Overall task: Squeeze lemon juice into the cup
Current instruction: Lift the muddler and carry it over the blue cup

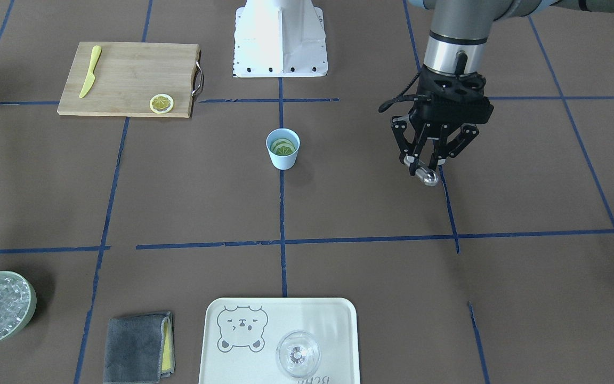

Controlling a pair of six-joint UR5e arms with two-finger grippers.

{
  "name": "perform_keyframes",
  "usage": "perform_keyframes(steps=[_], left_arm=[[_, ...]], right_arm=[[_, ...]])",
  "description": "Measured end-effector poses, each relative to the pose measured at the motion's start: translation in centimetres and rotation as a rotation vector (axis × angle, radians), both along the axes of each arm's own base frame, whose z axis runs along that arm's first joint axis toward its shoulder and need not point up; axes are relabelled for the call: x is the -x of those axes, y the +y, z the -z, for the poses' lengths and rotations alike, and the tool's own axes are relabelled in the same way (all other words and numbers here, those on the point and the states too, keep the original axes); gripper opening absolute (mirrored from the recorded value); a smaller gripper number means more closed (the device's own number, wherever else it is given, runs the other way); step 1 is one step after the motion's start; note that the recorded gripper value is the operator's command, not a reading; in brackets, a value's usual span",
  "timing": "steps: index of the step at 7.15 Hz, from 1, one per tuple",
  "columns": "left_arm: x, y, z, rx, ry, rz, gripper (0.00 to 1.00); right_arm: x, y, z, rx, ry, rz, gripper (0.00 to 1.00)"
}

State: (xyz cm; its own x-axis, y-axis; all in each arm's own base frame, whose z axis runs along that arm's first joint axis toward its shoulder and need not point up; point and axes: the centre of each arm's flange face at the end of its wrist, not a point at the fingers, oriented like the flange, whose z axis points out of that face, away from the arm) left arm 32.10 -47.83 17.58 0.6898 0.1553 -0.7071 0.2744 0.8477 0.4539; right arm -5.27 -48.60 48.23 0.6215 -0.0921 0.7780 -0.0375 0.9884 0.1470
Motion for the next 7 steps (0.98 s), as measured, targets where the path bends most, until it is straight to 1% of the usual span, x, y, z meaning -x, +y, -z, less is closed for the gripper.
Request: perform_keyframes(steps=[2,3,5,6,7], left_arm=[[2.6,4.0,5.5,-0.11,0.229,0.067,0.0],[2.6,5.7,7.0,-0.146,0.303,0.121,0.0],[0.1,9.5,8.4,-0.171,0.39,0.277,0.0],[-1.2,11.5,8.4,-0.181,0.408,0.343,0.0],[-2.4,13.3,7.4,-0.186,0.405,0.404,0.0]], right_arm=[[-0.8,0.6,-0.2,0.004,0.0,-0.012,1.0],[-0.9,0.9,-0.5,0.01,0.002,-0.013,1.0],[-1.1,1.6,-1.5,0.027,0.007,-0.012,1.0],[-1.2,1.9,-2.0,0.036,0.009,-0.012,1.0],[-1.3,2.4,-2.3,0.043,0.011,-0.012,1.0]])
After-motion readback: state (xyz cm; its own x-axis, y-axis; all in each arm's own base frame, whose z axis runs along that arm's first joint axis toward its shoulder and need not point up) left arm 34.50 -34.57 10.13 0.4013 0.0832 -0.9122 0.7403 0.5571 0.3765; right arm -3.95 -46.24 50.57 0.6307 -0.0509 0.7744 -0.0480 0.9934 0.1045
